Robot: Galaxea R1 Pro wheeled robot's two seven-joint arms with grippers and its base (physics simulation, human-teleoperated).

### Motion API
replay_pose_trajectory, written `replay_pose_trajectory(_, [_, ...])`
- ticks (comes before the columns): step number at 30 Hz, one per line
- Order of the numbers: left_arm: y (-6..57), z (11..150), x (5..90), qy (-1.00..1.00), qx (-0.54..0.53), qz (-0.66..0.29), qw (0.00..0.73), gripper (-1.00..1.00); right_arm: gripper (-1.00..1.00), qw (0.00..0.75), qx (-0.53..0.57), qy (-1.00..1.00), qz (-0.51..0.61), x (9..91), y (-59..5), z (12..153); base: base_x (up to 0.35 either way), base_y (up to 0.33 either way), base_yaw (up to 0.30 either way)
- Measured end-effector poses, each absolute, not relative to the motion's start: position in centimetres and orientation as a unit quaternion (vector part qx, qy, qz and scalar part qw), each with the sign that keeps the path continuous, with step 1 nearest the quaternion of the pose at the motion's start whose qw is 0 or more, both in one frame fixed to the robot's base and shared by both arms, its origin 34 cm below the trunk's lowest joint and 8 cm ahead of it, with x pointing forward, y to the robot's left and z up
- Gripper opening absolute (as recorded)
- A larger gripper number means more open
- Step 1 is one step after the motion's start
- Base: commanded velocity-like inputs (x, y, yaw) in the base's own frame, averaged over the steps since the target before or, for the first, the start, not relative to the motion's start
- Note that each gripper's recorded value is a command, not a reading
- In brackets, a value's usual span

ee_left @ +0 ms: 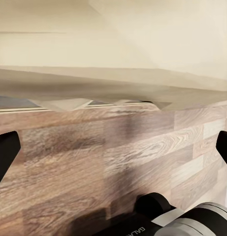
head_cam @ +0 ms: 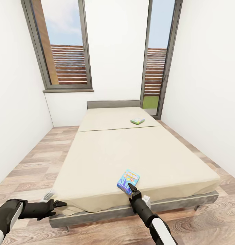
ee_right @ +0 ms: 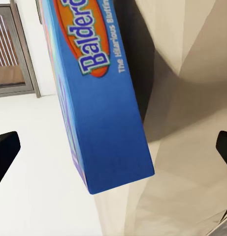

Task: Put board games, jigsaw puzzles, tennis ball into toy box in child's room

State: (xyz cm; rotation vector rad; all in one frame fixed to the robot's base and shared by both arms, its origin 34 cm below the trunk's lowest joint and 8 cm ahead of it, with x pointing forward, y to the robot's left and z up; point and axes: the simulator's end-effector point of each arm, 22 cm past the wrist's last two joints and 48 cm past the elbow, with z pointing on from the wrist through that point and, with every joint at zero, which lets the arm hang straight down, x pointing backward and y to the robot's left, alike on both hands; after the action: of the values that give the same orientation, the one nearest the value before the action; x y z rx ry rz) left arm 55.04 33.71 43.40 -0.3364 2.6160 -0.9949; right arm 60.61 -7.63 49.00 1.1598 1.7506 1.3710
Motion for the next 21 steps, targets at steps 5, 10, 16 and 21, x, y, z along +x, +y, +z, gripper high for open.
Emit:
replay_pose_trajectory(5, [33.71,43.39,55.03,0.916,-0.118,-0.348,0.161,1.00,1.00,0.312,0.439,0.663,0.519,60.61,-7.63,49.00,0.000,0.000,0.000])
replay_pose_trajectory(10, [33.71,43.38,55.03,0.916,-0.118,-0.348,0.160,1.00,1.00,0.311,0.440,0.663,0.520,60.60,-7.61,49.01,0.000,0.000,0.000])
replay_pose_trajectory(16, [33.71,43.38,55.02,0.916,-0.117,-0.348,0.160,1.00,-1.00,0.312,0.439,0.663,0.520,60.63,-7.62,49.06,0.000,0.000,0.000])
replay_pose_trajectory(21, [33.72,43.39,55.03,0.916,-0.118,-0.348,0.161,1.00,-1.00,0.312,0.439,0.663,0.520,60.61,-7.63,49.02,0.000,0.000,0.000])
